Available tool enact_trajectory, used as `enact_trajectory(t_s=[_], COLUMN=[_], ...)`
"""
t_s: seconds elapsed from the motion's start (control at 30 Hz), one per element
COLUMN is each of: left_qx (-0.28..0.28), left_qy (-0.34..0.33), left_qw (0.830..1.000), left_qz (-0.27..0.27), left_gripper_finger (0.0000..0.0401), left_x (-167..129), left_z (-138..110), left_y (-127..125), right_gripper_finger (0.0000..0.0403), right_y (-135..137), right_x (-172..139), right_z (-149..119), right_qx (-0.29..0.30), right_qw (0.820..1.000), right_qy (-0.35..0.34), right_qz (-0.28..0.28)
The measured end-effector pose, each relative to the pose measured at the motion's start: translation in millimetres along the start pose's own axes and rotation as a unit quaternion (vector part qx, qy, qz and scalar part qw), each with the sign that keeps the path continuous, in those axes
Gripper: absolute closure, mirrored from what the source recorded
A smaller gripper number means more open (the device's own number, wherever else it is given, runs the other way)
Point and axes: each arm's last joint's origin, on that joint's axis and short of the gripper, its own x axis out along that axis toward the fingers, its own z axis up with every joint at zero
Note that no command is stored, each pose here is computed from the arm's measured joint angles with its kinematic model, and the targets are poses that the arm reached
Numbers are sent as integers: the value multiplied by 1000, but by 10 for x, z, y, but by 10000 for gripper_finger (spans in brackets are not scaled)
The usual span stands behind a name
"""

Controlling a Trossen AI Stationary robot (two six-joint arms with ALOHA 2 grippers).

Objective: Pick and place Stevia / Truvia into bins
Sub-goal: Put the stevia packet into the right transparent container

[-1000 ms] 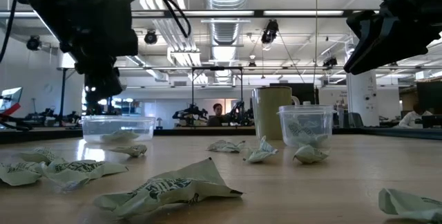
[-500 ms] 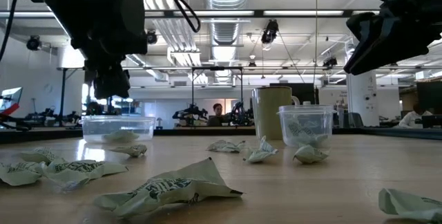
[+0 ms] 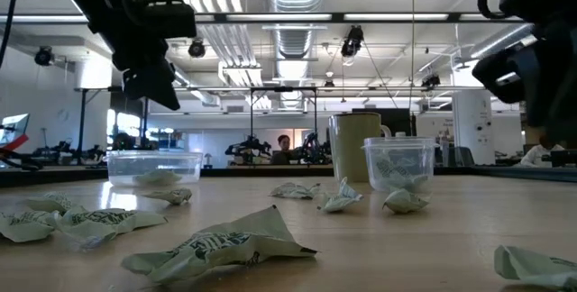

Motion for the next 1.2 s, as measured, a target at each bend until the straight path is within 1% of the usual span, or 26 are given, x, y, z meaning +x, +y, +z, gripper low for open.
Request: enact_trajectory(t_s=[0.13, 0.2, 0.43, 0.6, 0.83, 0.9, 1.0, 1.2], left_qx=[6, 8, 7, 7, 7, 7, 7, 7], left_qy=[-6, -8, -9, -9, -9, -9, -9, -9], left_qw=[1000, 1000, 1000, 1000, 1000, 1000, 1000, 1000], left_qz=[-6, -7, -7, -7, -6, -7, -7, -6], left_gripper_finger=[235, 235, 235, 235, 234, 235, 234, 234], left_x=[-42, -51, -53, -53, -52, -52, -52, -52], left_z=[-15, -19, -19, -18, -19, -19, -19, -20], left_y=[-28, -34, -35, -35, -35, -35, -35, -35], right_gripper_finger=[314, 311, 298, 289, 282, 287, 307, 376], right_y=[56, 86, 171, 181, 183, 183, 180, 172], right_x=[124, 174, 351, 477, 515, 508, 507, 515], right_z=[-101, -119, -161, -220, -234, -230, -230, -239], right_qx=[14, 30, 36, 47, 63, 64, 61, 36], right_qw=[998, 997, 994, 992, 991, 991, 992, 994], right_qy=[30, 41, 53, 76, 84, 82, 81, 79], right_qz=[50, 63, 84, 86, 83, 83, 80, 73])
